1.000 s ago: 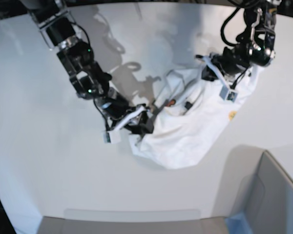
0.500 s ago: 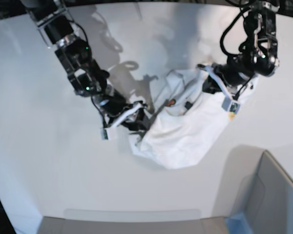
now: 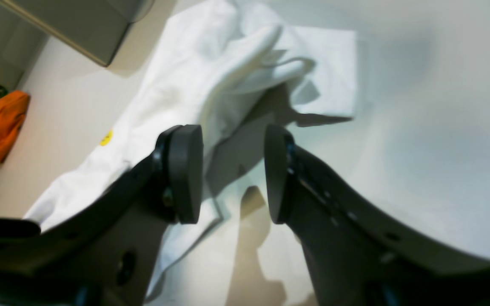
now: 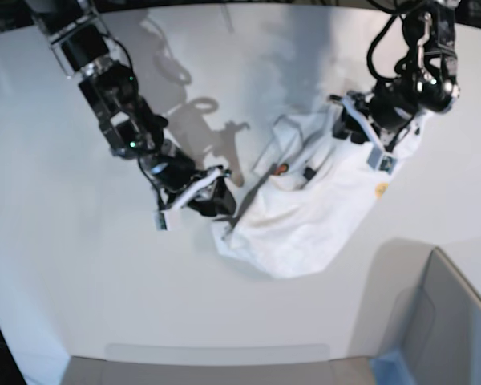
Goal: Layout the t-shirt on the table in an organized manner, then fold the t-shirt properly
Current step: 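Pull the t-shirt edge with the left gripper away from the right gripper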
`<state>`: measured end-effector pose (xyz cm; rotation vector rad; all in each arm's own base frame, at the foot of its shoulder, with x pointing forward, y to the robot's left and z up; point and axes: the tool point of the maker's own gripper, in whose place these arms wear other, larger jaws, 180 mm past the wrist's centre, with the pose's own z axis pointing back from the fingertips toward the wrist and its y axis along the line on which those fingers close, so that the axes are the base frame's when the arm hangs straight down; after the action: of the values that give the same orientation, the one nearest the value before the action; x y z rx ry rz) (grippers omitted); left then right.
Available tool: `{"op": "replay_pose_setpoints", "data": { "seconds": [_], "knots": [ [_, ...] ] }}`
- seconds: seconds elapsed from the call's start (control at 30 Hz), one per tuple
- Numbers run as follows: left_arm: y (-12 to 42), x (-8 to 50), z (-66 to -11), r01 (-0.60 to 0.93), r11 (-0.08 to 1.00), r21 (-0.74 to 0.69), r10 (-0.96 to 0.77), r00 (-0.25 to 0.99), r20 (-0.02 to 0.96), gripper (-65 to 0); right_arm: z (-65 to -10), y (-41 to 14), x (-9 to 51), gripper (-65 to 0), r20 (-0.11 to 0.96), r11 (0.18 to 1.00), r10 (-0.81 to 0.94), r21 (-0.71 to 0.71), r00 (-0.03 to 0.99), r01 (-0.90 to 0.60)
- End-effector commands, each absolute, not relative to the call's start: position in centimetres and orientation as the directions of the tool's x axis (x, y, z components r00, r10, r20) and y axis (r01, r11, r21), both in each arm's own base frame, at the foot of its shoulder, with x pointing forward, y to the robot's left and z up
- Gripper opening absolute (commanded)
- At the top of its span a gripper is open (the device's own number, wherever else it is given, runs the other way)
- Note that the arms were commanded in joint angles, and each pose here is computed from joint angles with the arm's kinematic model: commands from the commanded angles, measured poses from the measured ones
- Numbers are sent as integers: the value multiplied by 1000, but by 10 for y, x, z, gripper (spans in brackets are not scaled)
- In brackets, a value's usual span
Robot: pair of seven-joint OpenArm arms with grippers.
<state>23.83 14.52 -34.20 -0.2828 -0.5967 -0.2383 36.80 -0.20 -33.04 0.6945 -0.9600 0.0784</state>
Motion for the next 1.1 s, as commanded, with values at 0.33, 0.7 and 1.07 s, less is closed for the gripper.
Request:
{"op": "replay_pose_setpoints", "data": {
  "seconds": [0.33,0.7,1.07],
  "knots": [
    [154,240,-372,398,907,135,-404,739,538,-437,-319,0,370,-405,787,769,-257,518,560,-375],
    [158,238,-392,417,888,194,-455,744,489,-437,-321,0,368,-405,784,769,-257,520,565,-371],
    [173,258,-379,362,906,221,-423,727,541,-438,-325,0,364,-405,779,770,-256,523,573,-366]
  ]
}}
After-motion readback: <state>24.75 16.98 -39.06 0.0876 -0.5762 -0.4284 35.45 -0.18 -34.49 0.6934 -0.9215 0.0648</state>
